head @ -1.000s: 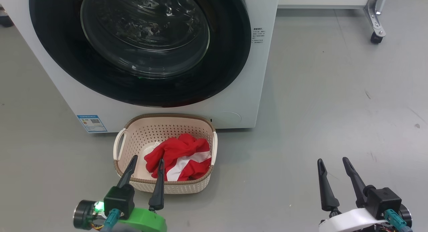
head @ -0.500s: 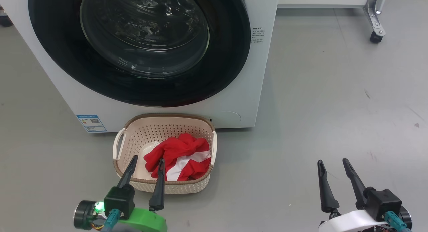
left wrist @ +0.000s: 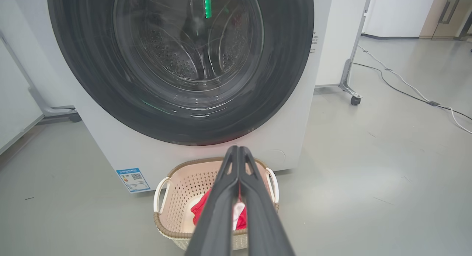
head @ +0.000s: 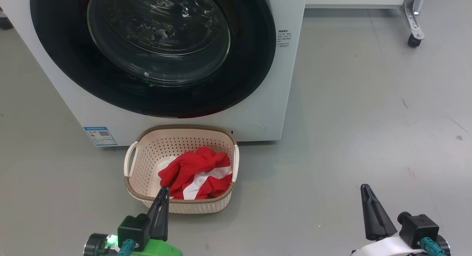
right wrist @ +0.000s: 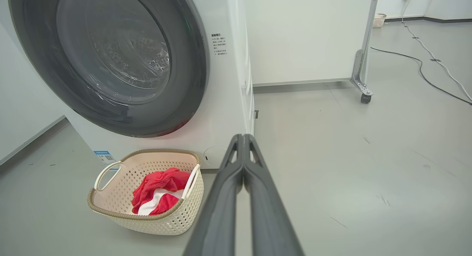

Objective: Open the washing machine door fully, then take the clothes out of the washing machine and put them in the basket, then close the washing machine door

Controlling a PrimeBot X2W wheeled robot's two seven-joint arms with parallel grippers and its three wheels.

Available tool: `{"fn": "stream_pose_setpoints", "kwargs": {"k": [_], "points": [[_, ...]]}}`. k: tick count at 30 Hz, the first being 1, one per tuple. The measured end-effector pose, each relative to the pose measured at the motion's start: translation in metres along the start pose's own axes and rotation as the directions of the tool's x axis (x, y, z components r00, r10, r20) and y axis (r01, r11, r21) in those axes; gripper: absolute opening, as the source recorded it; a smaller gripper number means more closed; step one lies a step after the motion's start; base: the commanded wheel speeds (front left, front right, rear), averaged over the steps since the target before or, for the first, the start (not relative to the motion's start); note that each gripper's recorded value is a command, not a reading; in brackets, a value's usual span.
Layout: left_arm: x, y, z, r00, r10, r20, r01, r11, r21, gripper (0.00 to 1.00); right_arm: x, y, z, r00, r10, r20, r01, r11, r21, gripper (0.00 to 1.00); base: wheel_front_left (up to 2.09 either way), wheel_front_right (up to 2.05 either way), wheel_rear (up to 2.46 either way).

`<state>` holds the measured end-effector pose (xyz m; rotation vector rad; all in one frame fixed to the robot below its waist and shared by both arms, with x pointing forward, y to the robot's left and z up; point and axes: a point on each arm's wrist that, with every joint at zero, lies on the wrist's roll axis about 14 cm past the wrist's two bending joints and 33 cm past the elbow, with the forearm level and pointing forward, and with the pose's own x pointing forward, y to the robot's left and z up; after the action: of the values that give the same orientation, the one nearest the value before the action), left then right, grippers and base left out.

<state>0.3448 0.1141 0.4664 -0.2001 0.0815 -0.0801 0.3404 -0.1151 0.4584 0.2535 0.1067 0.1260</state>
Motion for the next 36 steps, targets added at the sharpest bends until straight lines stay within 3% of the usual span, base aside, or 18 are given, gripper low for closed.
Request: {"fn": "stream_pose_setpoints", "kwargs": {"k": [13,25,36], "points": [[-0.002,0.0,0.0,1.0,0.006,-0.012,-0.008,0.986,-0.168,0.0,-0.005,-0.005,0.0,0.999,-0.031,-0.008,0.032,0.987,0.158,0.0,0.0,0.0,0.0],[0.001,0.015,-0.001,0.997,0.055,-0.051,-0.069,0.938,-0.34,0.0,-0.005,-0.022,0.0,0.995,-0.092,-0.037,0.099,0.941,0.322,0.0,0.0,0.0,0.0],[0.003,0.024,-0.002,0.995,0.068,-0.079,-0.098,0.872,-0.479,0.0,-0.002,-0.034,0.002,0.991,-0.12,-0.054,0.131,0.882,0.453,0.0,0.0,0.0,0.0]]}}
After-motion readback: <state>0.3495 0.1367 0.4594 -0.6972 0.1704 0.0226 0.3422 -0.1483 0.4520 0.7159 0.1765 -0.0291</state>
